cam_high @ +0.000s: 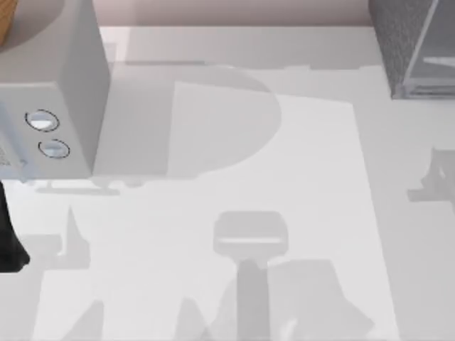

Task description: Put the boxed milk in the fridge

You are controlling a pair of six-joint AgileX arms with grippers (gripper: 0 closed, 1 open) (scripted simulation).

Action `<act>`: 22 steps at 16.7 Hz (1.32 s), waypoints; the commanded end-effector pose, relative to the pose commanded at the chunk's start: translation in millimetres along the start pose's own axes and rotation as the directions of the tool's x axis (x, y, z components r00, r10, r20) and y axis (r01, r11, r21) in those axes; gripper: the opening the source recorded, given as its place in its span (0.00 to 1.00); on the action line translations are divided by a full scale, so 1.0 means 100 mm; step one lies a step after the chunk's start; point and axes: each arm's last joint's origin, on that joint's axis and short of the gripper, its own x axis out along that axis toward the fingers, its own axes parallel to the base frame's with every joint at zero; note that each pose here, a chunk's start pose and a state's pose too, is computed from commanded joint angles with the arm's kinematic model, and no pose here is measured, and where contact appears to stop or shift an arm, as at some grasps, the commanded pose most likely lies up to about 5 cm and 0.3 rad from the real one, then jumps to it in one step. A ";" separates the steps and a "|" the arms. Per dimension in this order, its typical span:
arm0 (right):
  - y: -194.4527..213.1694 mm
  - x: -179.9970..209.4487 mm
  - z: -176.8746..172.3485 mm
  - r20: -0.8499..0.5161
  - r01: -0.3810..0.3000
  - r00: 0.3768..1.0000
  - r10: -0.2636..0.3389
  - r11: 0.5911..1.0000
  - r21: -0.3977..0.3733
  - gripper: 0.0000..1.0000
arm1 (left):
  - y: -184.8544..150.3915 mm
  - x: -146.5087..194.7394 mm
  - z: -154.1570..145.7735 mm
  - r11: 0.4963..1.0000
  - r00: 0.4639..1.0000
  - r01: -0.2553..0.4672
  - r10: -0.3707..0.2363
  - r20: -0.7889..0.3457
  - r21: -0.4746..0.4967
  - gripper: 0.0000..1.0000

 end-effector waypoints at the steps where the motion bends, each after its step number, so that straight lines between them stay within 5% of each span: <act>1: -0.04 0.17 0.05 0.001 0.002 1.000 -0.002 1.000 -0.003 0.00 | 0.00 0.00 0.00 1.000 1.000 0.000 0.000 0.000 0.000 1.00; 5: -0.25 0.94 -0.04 -0.020 0.009 1.000 -0.010 1.000 -0.008 0.00 | 0.00 0.00 0.00 1.000 1.000 0.000 0.000 0.000 0.000 1.00; 11: -0.65 1.89 -0.91 -0.087 0.012 0.996 -0.011 1.000 0.010 0.00 | 0.00 0.00 0.00 1.000 1.000 0.000 0.000 0.000 0.000 1.00; 16: -0.86 2.17 -1.59 -0.114 0.009 0.994 -0.005 1.000 0.026 0.00 | 0.00 0.00 0.00 1.000 1.000 0.000 0.000 0.000 0.000 1.00; 22: -0.89 2.21 -1.73 -0.114 0.007 0.993 -0.004 1.000 0.029 0.00 | 0.00 0.00 0.00 1.000 1.000 0.000 0.000 0.000 0.000 1.00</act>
